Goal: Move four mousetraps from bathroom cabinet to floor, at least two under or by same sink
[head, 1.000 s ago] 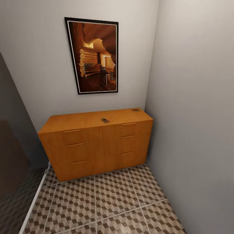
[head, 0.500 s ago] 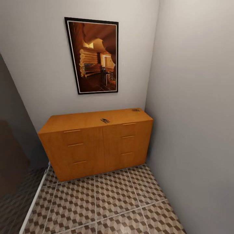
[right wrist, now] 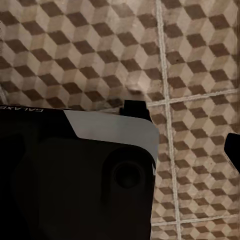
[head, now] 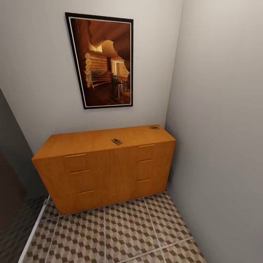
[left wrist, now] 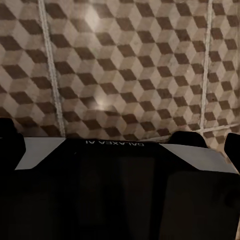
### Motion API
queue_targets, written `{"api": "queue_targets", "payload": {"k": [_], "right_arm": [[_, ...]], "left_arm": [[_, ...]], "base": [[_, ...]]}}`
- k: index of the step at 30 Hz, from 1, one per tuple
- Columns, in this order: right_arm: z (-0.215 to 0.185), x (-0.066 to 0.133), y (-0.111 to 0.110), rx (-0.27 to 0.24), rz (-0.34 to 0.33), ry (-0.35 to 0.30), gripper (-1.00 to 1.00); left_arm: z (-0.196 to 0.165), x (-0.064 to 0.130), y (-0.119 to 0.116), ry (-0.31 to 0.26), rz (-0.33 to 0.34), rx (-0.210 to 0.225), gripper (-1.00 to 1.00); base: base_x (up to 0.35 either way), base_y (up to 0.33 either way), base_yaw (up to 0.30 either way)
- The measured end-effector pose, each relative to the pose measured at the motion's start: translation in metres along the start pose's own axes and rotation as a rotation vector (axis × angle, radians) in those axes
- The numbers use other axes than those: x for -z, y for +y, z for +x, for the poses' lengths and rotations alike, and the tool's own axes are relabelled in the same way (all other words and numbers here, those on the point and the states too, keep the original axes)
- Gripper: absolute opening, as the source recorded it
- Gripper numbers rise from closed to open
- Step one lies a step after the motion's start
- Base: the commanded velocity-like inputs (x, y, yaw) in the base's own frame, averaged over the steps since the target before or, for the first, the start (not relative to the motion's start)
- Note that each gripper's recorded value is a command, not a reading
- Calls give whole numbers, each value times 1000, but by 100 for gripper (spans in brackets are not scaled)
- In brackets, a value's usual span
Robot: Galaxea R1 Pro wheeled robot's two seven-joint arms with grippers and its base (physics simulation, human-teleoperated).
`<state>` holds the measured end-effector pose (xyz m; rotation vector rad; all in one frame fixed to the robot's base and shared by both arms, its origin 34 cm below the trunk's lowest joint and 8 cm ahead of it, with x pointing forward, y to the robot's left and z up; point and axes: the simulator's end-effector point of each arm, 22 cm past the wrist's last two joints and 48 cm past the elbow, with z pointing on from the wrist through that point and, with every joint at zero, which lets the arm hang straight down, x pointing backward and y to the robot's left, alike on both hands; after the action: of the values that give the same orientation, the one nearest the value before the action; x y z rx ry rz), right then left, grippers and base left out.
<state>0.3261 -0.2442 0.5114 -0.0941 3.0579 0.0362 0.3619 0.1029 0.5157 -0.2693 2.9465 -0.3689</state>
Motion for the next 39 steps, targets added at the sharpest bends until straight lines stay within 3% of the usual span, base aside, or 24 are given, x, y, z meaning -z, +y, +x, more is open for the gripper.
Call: {"api": "queue_targets", "payload": {"k": [13,39], "right_arm": [[0,0,0,0,0,0,100],[0,0,2,2,-4,2,100]], "left_arm": [[1,0,0,1,0,0,100],[1,0,1,2,-2,0,100]], "base": [[292,77,0],[12,2,0]]}}
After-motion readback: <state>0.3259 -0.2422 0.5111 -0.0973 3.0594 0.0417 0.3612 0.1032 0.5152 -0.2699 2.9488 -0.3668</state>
